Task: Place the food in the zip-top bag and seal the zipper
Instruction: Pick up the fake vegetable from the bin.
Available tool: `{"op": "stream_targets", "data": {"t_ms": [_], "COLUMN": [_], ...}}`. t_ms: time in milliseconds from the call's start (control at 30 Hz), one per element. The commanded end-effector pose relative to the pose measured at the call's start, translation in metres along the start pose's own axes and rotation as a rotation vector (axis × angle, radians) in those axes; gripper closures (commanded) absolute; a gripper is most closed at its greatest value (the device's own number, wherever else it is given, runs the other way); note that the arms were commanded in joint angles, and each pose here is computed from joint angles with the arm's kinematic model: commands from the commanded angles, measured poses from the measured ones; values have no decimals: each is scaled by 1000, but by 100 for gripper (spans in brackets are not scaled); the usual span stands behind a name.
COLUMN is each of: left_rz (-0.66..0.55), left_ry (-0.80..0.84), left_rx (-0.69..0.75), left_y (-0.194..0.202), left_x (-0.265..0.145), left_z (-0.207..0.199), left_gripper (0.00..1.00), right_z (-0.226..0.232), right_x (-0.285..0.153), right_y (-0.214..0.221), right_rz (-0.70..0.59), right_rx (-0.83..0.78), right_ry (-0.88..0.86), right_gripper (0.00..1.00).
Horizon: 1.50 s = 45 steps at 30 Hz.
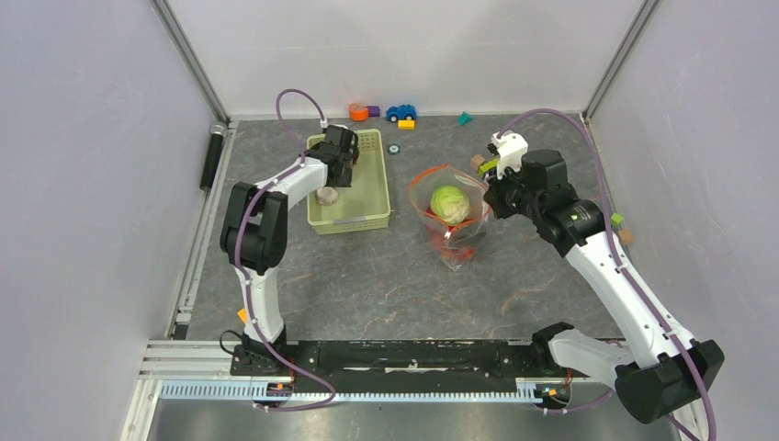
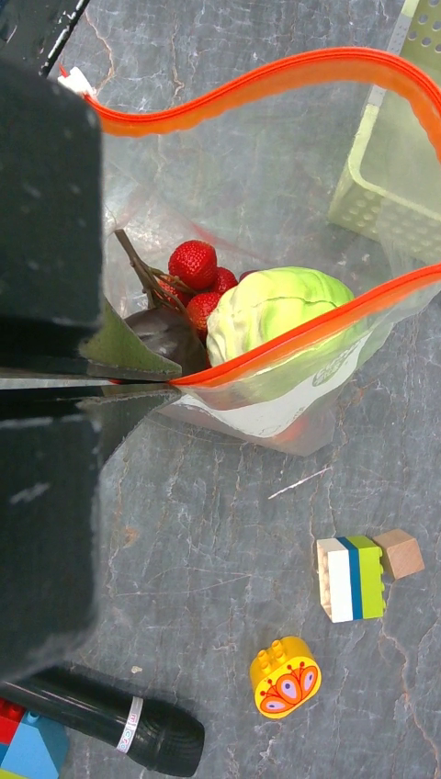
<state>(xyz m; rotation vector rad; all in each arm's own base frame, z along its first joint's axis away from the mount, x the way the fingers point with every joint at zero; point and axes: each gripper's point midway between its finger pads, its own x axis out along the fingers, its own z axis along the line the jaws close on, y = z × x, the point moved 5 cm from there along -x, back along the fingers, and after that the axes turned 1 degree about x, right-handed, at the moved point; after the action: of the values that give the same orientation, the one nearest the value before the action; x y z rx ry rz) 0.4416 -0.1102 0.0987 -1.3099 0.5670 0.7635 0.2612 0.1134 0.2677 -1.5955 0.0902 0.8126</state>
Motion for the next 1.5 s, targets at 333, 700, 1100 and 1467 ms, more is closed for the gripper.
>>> {"op": "stream_targets", "data": {"t_ms": [333,700,1100,1467], "left_rz": [-67,-52,-26,-29], "left_ry": [9,-4,-19,-35], "left_rx": [32,42,38,35], "left_y": [-24,-27,-28,-23], "left_x": [17,23,28,22], "left_z": [-1,2,4,9], "left_gripper": [51,59,73,98], "right_z": [-4,-4,-5,-4], "right_x": [-6,-7,-8,-10], "right_y": [-19,-18,-18,-19], "right_rz": [-66,-70,-71,-79], "right_rx": [-2,-5,-6,-7], "right_ry": [29,30,35,34], "right_gripper": [100,100,100,100]}}
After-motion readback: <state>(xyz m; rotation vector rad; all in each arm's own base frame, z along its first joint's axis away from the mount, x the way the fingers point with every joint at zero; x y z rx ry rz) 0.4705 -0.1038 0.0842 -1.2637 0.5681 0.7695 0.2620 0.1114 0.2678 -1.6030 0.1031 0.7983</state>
